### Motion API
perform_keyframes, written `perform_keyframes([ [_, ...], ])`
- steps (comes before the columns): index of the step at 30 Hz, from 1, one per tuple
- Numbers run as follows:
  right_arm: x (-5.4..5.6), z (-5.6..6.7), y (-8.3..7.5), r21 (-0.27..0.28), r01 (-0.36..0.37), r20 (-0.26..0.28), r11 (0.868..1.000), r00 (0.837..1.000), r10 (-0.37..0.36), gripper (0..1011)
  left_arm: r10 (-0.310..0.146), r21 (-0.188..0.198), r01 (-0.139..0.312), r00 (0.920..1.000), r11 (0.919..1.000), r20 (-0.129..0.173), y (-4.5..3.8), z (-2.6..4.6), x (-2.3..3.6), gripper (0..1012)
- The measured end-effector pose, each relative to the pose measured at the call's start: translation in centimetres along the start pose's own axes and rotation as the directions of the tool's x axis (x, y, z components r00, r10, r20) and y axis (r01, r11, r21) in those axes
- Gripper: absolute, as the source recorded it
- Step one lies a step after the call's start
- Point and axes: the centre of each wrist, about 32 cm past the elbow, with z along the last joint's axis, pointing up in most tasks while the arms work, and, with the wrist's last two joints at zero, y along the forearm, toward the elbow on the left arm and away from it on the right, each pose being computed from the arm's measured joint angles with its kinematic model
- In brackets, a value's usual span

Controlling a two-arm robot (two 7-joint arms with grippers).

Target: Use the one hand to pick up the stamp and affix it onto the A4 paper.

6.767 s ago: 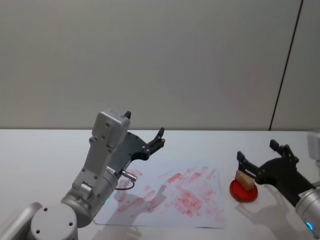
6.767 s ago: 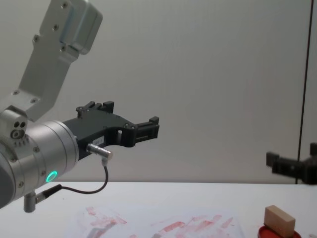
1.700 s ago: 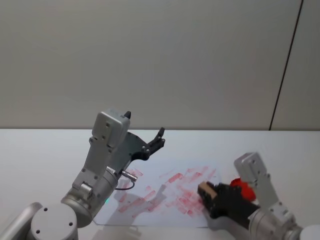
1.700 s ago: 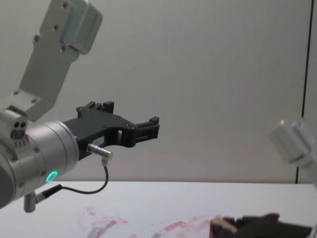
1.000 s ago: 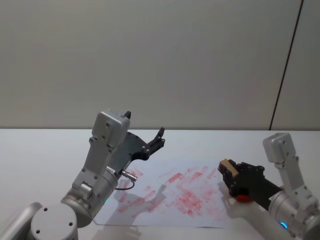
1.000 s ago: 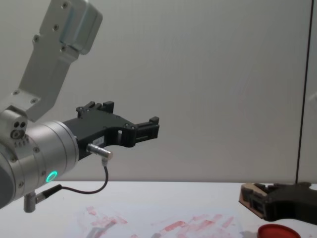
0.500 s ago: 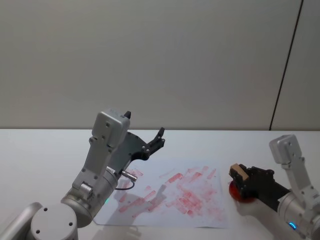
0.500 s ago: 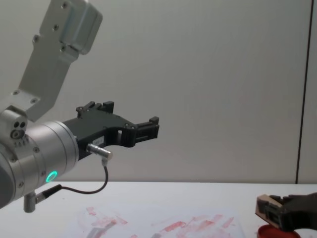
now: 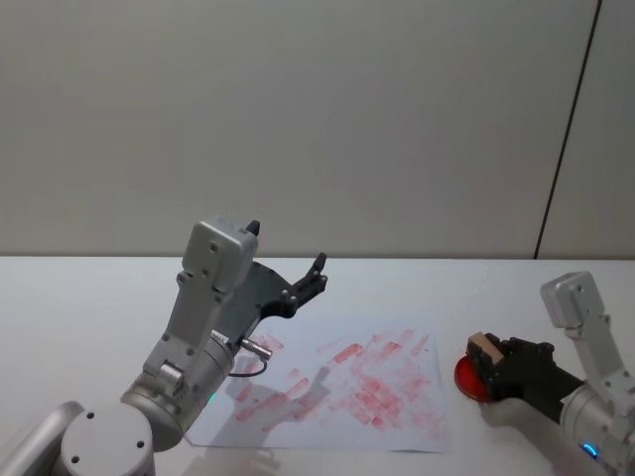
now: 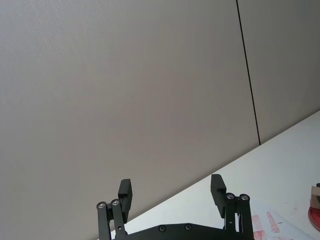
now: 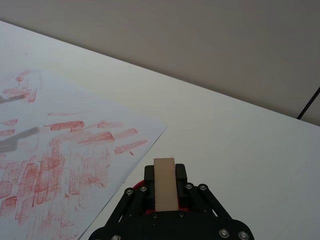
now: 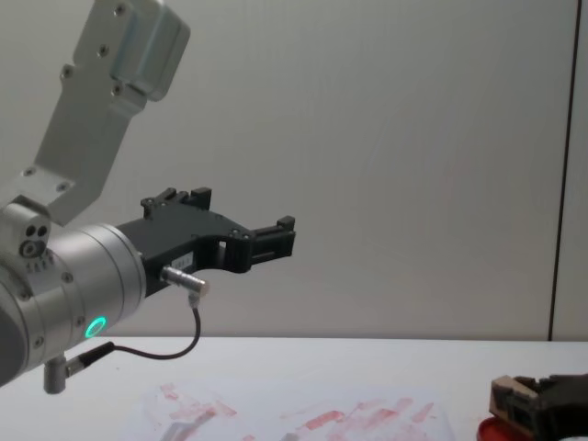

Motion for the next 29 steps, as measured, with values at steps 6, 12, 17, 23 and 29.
perform_keyframes([
  [6,0.3,-0.1,0.0,-0.016,0.000,-0.003,1.000,1.000,0.000,390,0.000,0.000,0.000,1.0000,1.0000,0.000,0.00,0.00,0.00,1002],
  [12,0.4,-0.1,0.0,-0.018,0.001,-0.012,1.000,1.000,-0.001,565,0.000,0.000,0.000,1.0000,1.0000,0.000,0.00,0.00,0.00,1002],
  [17,0.5,0.3,0.0,0.009,0.004,-0.026,1.000,1.000,-0.004,753,0.000,0.000,0.000,1.0000,1.0000,0.000,0.00,0.00,0.00,1003],
  [23,0.4,1.3,-0.2,0.066,0.008,-0.040,0.998,0.999,-0.006,891,0.000,0.000,0.000,1.0000,1.0000,0.000,0.00,0.00,0.00,1002],
  [29,0.2,2.1,-0.4,0.115,0.012,-0.055,0.993,0.998,-0.006,1001,0.000,0.000,0.000,1.0000,1.0000,0.000,0.00,0.00,0.00,1003],
])
